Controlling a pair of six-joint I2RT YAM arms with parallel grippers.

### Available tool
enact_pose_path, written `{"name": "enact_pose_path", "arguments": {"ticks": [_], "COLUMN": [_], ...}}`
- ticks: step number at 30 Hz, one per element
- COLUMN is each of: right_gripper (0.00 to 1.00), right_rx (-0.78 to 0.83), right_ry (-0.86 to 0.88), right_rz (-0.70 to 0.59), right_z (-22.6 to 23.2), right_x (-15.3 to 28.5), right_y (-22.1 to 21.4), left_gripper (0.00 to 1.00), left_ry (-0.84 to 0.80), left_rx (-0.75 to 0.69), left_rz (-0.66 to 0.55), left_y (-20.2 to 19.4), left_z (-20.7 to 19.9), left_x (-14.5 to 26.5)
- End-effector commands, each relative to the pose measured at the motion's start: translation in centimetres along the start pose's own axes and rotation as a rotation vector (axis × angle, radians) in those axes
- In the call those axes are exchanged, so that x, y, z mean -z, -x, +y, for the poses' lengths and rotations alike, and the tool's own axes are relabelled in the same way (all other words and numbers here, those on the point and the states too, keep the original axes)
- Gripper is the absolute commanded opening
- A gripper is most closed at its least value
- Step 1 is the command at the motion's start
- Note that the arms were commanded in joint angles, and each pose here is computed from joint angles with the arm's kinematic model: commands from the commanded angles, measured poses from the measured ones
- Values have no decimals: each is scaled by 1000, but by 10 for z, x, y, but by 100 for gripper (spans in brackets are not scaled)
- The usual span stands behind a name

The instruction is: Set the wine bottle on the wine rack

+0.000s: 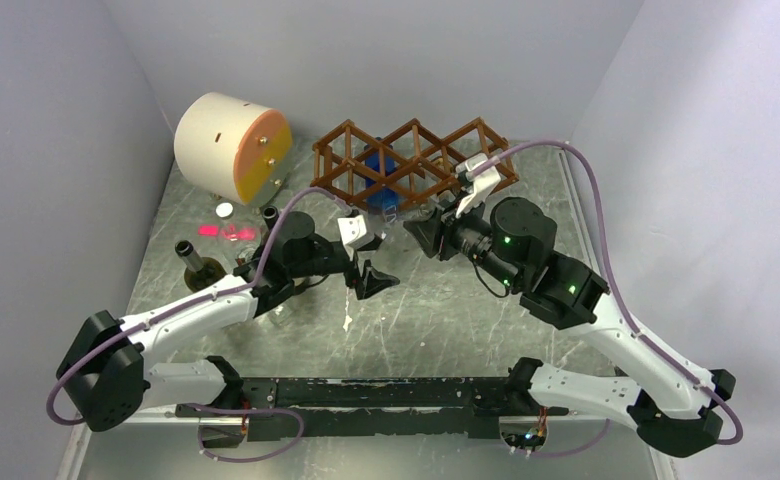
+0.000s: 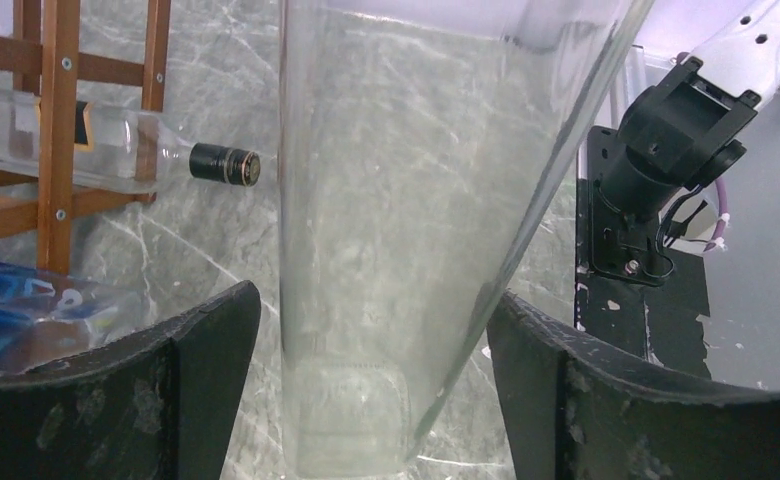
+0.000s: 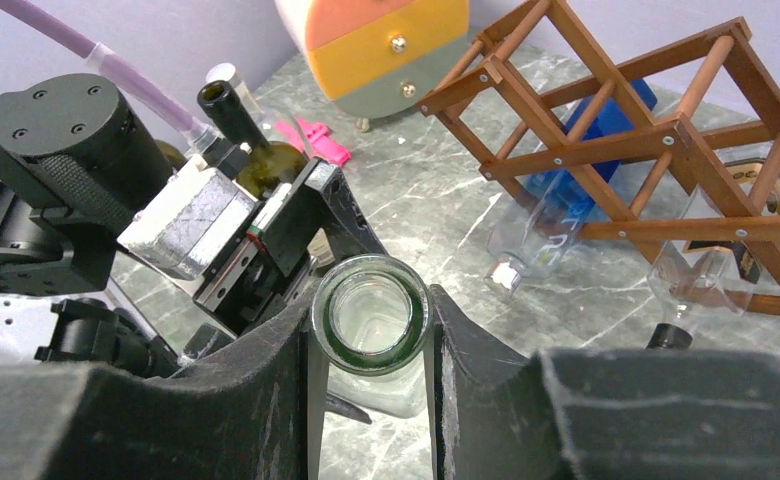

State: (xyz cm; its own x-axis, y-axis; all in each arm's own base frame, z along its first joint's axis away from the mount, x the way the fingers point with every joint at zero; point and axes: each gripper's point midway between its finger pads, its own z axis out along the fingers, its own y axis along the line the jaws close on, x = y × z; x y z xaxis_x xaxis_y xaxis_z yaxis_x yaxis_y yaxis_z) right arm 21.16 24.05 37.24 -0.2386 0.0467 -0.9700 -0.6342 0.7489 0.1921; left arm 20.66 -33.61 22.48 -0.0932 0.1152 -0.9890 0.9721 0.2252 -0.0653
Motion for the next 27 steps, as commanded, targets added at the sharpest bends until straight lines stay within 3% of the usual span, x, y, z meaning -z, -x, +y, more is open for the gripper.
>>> {"name": "enact_pose_path", "arguments": {"ticks": [1, 6, 8, 10, 11, 12, 16, 17, 19, 23, 27], "right_gripper": [0, 0, 0, 0, 0, 1, 59, 67, 75, 78, 78], "right_rx": [-34, -37, -41, -49, -57, -65, -77, -75, -62, -42, -13], "right_ry": [79, 103, 108, 108, 102, 91, 9, -24, -68, -84, -108], "right_rz": [-147, -155, -153, -149, -147, -140, -94, -86, -72, -74, -24], "right_z": [16, 20, 21, 22, 20, 19, 6, 0, -7, -9, -11], "right_x": [16, 18, 19, 20, 21, 21, 29, 32, 38, 47, 45], "right_y": [45, 48, 49, 49, 49, 48, 49, 51, 56, 71, 72], "left_gripper": [84, 67, 44, 11, 8, 7, 7, 7, 7, 7, 7], "left_ry": [-67, -80, -90, -83, -80, -78, 3, 37, 76, 138, 198], "left_rx": [-88, -131, -160, -185, -201, -219, -321, -346, -398, -504, -742], "left_rz": [-74, -141, -157, -164, -166, -167, -160, -157, -149, -94, -49], "left_y": [18, 30, 33, 39, 42, 44, 57, 61, 66, 69, 82], "left_z": [-8, -12, -13, -11, -10, -9, 7, 13, 22, 38, 55], "left_x": [-3, -2, -3, -4, -4, -5, -2, -2, -2, -1, 5]}}
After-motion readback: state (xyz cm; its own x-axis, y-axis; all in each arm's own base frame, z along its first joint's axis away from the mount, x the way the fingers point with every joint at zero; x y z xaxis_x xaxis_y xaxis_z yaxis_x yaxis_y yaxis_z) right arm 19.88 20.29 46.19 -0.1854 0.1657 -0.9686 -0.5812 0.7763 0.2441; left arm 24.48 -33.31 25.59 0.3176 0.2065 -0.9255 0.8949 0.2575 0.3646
